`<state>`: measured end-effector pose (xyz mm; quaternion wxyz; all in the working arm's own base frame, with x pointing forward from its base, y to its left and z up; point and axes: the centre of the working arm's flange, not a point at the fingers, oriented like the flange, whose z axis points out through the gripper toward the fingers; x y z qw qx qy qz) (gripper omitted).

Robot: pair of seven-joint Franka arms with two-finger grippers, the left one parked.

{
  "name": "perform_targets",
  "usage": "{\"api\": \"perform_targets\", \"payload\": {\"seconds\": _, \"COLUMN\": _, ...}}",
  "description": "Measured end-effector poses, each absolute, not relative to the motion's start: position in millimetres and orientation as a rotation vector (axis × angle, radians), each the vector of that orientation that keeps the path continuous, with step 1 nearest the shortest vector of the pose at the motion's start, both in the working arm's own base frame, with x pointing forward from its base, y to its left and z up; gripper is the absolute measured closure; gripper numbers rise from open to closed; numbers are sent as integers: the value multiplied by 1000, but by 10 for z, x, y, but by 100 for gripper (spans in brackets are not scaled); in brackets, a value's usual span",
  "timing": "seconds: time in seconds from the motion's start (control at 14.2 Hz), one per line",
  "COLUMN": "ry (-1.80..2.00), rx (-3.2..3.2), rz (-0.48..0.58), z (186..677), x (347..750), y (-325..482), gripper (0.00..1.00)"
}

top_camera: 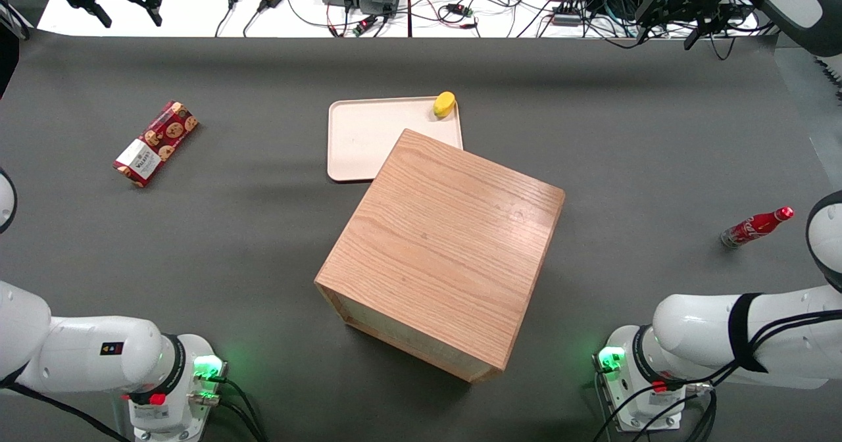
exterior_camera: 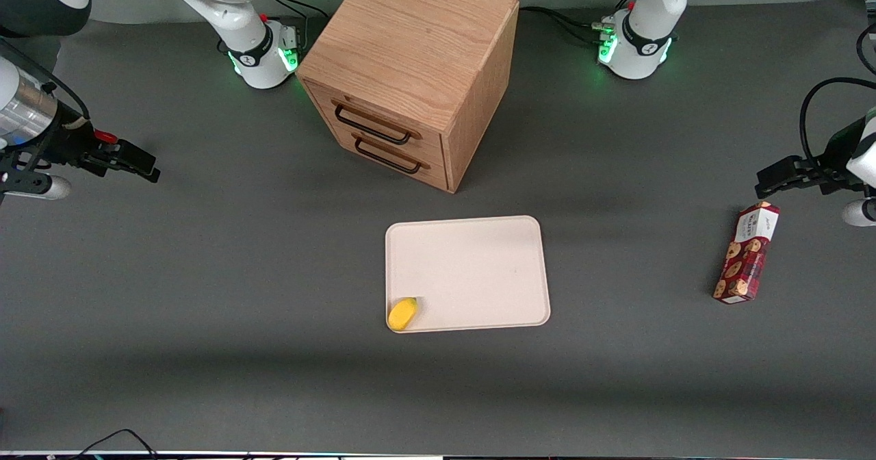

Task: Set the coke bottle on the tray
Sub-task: 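Move the right gripper toward the red Coca-Cola bottle lying on the table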

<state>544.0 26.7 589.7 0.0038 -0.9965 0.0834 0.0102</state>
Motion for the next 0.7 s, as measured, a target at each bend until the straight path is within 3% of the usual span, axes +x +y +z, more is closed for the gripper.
{"api": "perform_targets", "payload": {"seconds": 0.28, "ry": 279, "rx": -3122, "rz": 45, "z": 5856, "x": 5440, "y": 204, "gripper": 0}}
{"api": "perform_targets", "payload": {"seconds": 0.7, "ry": 247, "rx": -3171, "rz": 225, "z": 5316, "x": 5242, "y": -1013, "gripper": 0}}
